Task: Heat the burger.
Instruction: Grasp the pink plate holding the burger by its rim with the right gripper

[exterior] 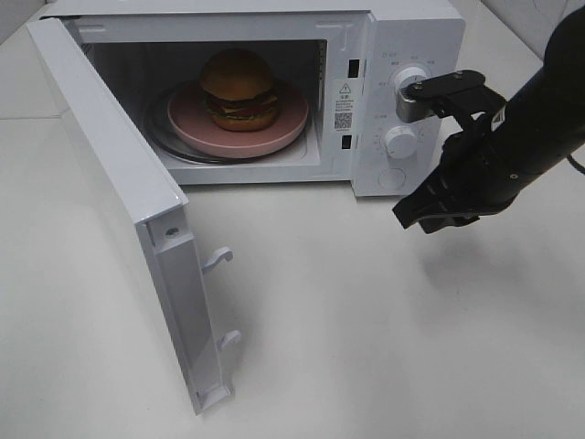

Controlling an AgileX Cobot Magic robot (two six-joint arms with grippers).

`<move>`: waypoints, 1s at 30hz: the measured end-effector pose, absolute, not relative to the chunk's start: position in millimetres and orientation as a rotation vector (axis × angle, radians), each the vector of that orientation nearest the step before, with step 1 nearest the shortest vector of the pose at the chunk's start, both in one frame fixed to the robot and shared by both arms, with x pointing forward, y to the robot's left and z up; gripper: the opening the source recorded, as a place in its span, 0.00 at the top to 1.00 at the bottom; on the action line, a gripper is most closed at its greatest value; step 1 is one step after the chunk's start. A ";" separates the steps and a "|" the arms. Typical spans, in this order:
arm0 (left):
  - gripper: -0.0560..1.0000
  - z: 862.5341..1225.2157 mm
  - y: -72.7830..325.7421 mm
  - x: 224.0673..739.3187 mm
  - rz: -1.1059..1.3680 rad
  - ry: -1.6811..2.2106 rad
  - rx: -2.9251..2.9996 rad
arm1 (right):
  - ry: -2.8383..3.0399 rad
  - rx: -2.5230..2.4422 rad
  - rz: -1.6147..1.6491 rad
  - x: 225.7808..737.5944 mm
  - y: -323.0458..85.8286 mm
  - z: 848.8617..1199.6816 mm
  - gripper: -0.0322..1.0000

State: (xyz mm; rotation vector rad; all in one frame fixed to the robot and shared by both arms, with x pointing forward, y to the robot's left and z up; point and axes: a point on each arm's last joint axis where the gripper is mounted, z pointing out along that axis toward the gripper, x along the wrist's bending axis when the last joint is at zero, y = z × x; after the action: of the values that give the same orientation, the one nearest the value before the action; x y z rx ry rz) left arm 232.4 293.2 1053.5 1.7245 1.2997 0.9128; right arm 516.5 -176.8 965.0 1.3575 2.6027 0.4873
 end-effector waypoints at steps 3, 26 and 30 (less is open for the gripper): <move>0.94 1053.5 293.2 232.4 0.913 1.300 1.725 | 2.715 1.263 0.591 513.1 -167.4 968.7 0.87; 0.94 1053.5 293.2 232.4 0.913 1.300 1.725 | 2.760 0.548 0.709 520.8 -87.2 980.2 0.52; 0.94 1053.5 293.2 232.4 0.913 1.300 1.725 | 2.758 0.337 0.633 527.1 -66.3 976.1 0.44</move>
State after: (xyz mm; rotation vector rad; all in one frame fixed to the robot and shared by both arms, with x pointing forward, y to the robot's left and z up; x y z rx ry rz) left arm 232.4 293.2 1053.5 1.7245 1.2997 0.9128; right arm 527.1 -66.3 976.1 0.3368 2.7578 0.6331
